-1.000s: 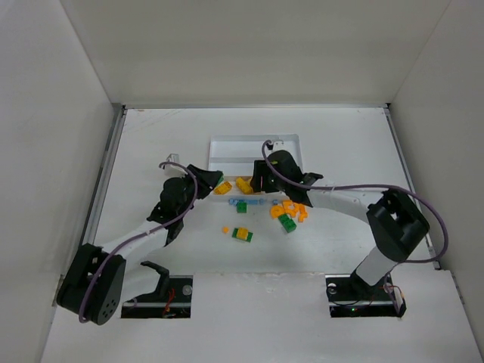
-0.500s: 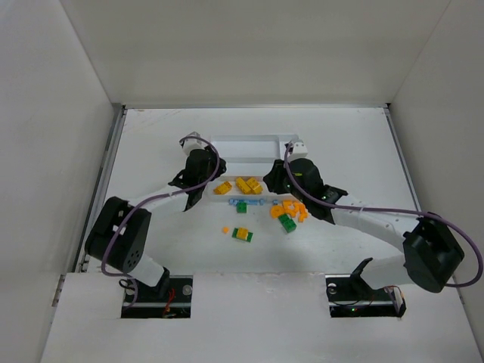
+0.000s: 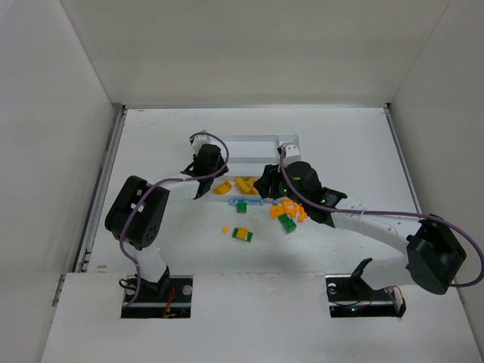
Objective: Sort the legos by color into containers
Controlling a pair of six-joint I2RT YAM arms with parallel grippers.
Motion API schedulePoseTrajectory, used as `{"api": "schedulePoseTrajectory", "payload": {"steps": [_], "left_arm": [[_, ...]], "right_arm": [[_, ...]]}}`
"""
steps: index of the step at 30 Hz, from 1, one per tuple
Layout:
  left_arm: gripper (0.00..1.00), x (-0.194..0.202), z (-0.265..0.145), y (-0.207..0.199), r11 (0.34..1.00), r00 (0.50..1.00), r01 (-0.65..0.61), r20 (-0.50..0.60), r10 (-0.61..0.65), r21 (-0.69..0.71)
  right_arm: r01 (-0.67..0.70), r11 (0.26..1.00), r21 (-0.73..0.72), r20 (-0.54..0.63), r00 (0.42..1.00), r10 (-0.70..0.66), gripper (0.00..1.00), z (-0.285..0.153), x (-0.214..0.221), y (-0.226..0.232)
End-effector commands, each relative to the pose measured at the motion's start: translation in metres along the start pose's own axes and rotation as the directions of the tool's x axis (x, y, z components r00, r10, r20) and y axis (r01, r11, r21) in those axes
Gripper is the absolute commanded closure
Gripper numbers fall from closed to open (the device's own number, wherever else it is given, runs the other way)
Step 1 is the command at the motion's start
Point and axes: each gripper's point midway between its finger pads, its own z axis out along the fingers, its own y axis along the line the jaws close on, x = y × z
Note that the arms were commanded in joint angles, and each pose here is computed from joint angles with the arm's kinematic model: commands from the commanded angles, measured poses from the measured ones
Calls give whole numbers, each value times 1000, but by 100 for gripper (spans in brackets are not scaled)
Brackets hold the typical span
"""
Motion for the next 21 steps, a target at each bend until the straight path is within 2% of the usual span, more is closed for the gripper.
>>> {"api": "schedulePoseTrajectory", "payload": {"steps": [1,3,10,13,16,19,21], "left_arm": [[68,-26,-3,-15,1000,997,-1,73,0,15],[61,-28,-5,-16,1000,997,3,76,-4,18],[51,-35,-22,-18,999,995,23,96,-28,49],[55,-40,-37,-19,997,993,33,115,-41,73],[61,-39,-58,-18,992,990,58,124,-72,114],[63,-30,-80,-18,980,989,84,105,-104,179],[64,-21,-95,-14,971,988,105,88,-126,214]], "right_arm": [[27,997,-73,48,999,-23,45,-4,-15,18],[43,995,-95,26,999,-40,41,-3,-9,22],[99,980,-170,-72,991,-113,41,4,20,44],[112,978,-177,-108,985,-132,45,8,34,51],[115,980,-160,-143,980,-138,56,9,50,53],[135,980,-146,-177,971,-160,55,7,74,53],[167,974,-154,-207,958,-197,49,5,92,55]]}}
